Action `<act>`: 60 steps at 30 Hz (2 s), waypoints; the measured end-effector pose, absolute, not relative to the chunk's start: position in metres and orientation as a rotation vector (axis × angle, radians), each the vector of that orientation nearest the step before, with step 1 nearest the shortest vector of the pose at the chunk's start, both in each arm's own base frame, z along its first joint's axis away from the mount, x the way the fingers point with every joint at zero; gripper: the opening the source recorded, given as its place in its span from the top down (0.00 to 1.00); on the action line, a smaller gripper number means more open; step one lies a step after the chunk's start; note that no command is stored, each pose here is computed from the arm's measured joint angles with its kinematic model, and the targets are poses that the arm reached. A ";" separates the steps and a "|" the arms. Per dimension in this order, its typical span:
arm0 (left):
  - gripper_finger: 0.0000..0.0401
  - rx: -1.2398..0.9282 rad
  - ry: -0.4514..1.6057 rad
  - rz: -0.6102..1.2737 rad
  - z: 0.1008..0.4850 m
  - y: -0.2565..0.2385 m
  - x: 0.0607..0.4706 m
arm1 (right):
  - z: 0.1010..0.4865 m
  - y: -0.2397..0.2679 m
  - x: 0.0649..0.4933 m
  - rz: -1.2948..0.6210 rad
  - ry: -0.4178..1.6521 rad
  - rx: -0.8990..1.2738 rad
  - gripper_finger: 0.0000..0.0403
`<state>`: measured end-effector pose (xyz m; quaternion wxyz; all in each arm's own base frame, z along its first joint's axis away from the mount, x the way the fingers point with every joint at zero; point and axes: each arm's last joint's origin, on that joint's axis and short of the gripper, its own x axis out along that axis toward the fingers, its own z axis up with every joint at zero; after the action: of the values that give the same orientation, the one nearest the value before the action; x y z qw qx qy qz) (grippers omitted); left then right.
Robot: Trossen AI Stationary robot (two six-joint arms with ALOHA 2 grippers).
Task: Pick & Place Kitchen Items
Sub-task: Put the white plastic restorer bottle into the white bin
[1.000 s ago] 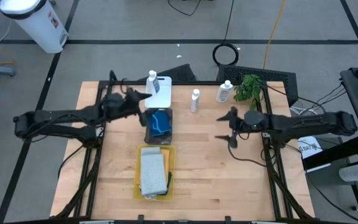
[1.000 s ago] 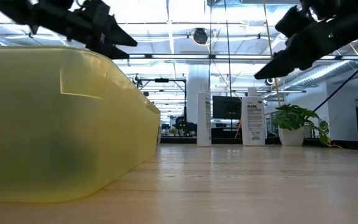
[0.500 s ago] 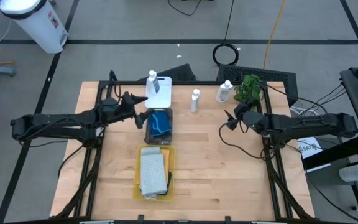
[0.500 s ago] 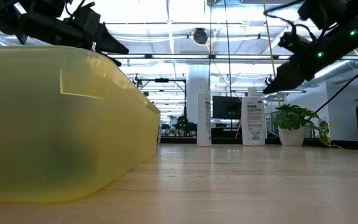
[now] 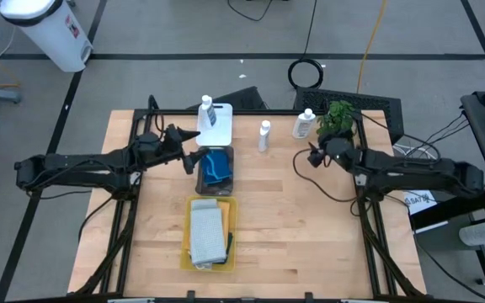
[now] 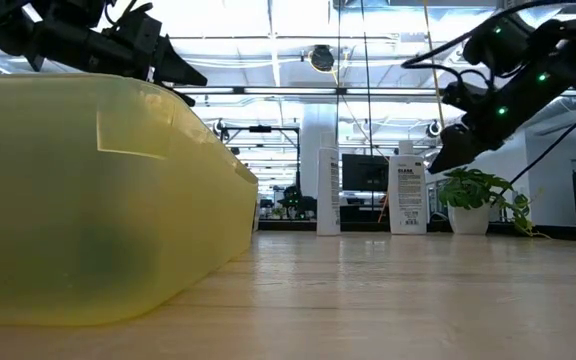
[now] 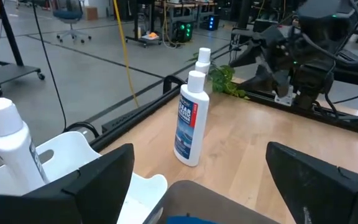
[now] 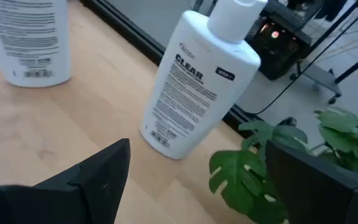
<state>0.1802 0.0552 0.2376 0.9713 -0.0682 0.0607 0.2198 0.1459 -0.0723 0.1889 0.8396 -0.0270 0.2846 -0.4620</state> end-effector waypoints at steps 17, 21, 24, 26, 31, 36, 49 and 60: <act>0.06 -0.133 0.124 0.442 0.238 0.055 0.180 | 0.202 -0.125 0.131 -0.850 0.470 -0.069 0.17; 0.08 -0.133 0.124 0.443 0.238 0.055 0.180 | 0.201 -0.136 0.130 -0.783 0.421 -0.055 0.17; 0.08 -0.133 0.123 0.443 0.238 0.055 0.180 | 0.198 -0.143 0.133 -0.750 0.405 -0.052 0.17; 0.07 -0.133 0.123 0.443 0.238 0.055 0.180 | 0.193 -0.148 0.135 -0.754 0.428 -0.068 0.17; 0.05 -0.121 0.126 0.443 0.238 0.055 0.180 | 0.181 -0.159 0.140 -0.752 0.468 -0.103 0.17; 0.05 -0.119 0.126 0.442 0.238 0.055 0.180 | 0.169 -0.165 0.146 -0.733 0.504 -0.124 0.17; 0.04 -0.119 0.125 0.443 0.238 0.055 0.180 | 0.158 -0.163 0.152 -0.537 0.483 -0.023 0.17; 0.08 -0.120 0.125 0.443 0.238 0.055 0.180 | 0.155 -0.165 0.153 -0.590 0.467 0.058 0.18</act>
<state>0.1802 0.0552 0.2381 0.9719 -0.0596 0.0619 0.2192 0.1531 -0.1652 0.1552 0.9296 0.0284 0.2281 -0.2881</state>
